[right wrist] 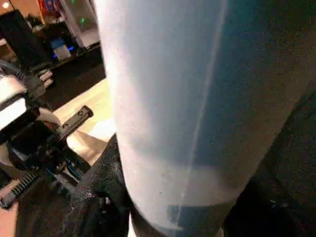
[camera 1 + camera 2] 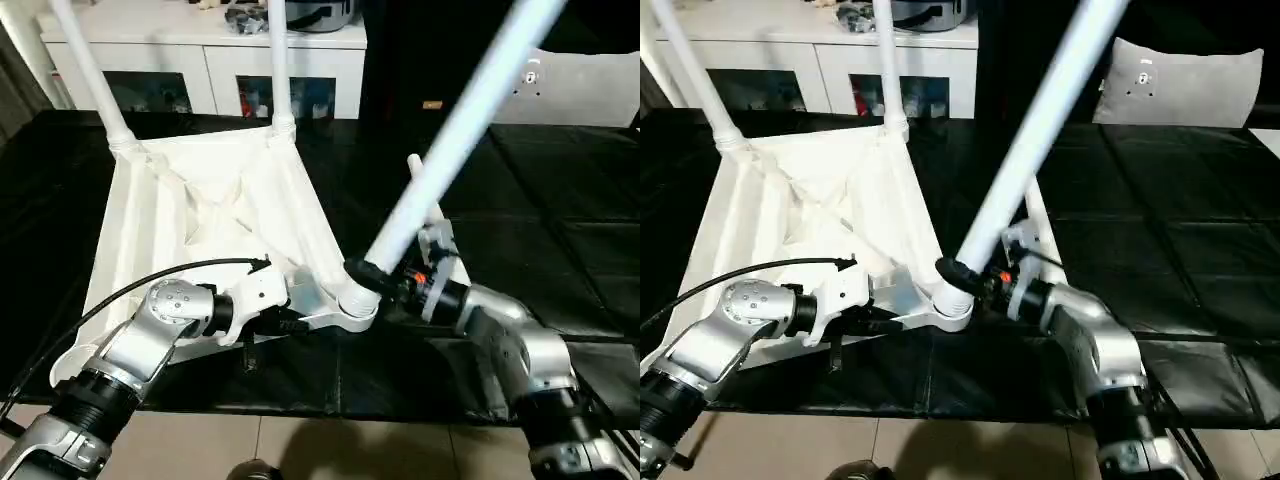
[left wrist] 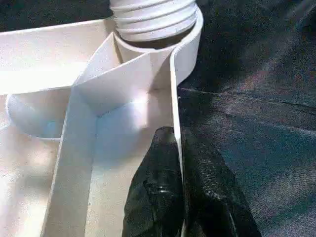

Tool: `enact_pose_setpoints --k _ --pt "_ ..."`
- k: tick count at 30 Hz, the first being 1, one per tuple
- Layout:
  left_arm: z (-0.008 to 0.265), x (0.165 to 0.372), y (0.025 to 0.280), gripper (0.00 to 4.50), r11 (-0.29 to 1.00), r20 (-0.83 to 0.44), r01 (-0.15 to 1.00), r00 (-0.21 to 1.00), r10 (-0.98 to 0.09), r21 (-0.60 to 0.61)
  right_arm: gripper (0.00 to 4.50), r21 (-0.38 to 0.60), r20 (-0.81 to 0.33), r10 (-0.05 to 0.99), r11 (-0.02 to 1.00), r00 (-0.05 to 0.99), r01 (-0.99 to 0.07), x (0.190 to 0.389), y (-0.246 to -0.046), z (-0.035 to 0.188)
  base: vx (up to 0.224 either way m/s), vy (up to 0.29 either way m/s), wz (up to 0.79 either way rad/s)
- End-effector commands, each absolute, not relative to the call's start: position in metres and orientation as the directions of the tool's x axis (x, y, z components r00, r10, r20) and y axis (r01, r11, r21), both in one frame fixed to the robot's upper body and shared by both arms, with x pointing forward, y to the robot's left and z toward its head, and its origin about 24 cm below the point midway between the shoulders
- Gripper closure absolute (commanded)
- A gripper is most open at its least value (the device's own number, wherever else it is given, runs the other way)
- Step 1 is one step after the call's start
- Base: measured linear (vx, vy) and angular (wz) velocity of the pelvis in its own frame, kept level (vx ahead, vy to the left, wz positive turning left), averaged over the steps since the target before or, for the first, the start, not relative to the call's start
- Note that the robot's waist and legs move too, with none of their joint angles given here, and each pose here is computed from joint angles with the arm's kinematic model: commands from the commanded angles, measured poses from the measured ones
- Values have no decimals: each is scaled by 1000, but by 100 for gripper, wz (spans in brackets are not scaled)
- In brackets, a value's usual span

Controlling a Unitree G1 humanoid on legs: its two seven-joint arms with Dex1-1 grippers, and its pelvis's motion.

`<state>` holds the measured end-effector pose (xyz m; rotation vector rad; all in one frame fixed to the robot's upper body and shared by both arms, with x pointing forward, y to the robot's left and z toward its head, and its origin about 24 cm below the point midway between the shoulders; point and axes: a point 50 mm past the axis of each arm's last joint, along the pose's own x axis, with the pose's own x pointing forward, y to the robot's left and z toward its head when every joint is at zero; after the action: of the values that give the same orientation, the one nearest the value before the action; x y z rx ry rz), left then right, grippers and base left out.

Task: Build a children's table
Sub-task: Insert table leg to table base

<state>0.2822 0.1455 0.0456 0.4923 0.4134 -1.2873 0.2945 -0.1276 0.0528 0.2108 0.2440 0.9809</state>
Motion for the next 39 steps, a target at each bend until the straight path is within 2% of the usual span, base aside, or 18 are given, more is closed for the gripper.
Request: enact_pose_setpoints --k 1,3,12,14,21,30,34,39 --pt "51 285 144 450 172 -557 974 226 -800 148 260 215 -293 796 595 531 -774 285 -134 25 0 0 0" --pt "50 285 144 450 171 -558 974 225 -799 148 260 139 -332 782 593 527 -793 284 -133 23 0 0 0" --pt "49 285 144 450 150 -569 978 207 -796 146 261 97 -403 784 550 473 -829 283 -129 16 0 0 0" --pt "49 285 144 450 150 -569 978 207 -796 146 261 97 -403 784 550 473 -829 283 -129 16 0 0 0" --pt "56 295 148 450 84 -599 982 170 -782 168 261 130 -526 782 461 333 -878 287 -122 6 0 0 0" --pt "70 324 147 450 123 -587 966 237 -774 228 261 181 -527 806 417 271 -890 287 -114 7 0 0 0" --pt "74 330 149 450 140 -577 963 251 -777 230 261 162 -522 795 449 310 -879 292 -113 8 0 0 0" --pt "67 322 156 450 152 -570 971 230 -789 183 261 139 -502 766 530 402 -837 299 -112 8 0 0 0"
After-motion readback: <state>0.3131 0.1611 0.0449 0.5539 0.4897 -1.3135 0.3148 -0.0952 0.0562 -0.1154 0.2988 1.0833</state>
